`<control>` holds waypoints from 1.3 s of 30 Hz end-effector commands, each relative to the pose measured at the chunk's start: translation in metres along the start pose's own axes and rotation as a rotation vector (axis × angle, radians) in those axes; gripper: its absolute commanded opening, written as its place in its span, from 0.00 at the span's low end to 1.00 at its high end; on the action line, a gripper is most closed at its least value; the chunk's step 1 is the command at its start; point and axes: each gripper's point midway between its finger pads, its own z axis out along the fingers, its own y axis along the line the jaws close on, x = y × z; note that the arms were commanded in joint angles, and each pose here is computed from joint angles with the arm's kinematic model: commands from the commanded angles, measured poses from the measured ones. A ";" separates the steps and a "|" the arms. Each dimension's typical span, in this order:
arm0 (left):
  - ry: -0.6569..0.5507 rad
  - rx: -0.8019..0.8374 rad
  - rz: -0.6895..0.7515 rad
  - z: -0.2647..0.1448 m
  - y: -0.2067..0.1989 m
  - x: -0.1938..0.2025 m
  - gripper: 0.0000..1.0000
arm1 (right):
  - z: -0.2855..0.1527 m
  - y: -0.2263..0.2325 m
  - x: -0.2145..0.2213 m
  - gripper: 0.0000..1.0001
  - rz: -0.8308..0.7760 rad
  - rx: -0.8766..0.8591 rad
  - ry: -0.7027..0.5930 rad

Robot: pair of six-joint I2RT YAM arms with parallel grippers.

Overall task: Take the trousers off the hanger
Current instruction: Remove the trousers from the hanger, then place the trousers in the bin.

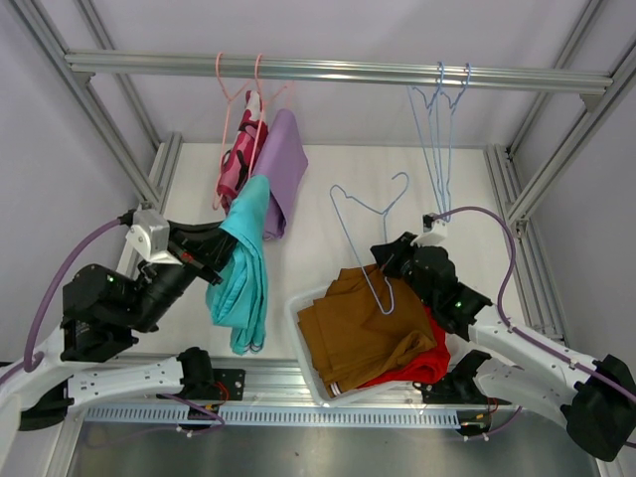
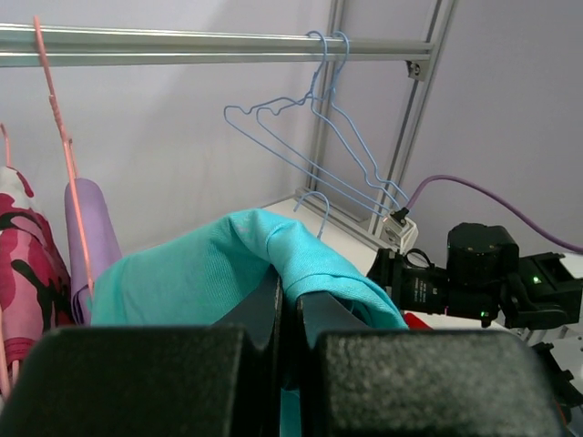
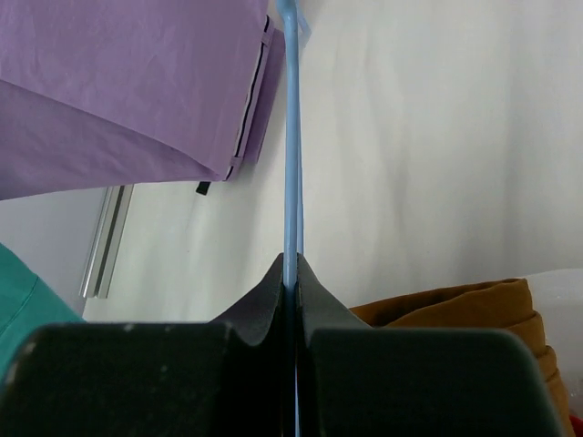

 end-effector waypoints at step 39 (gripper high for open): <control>0.526 0.530 0.062 0.031 -0.206 0.209 0.53 | -0.073 0.073 -0.129 0.00 -0.184 -0.079 -0.212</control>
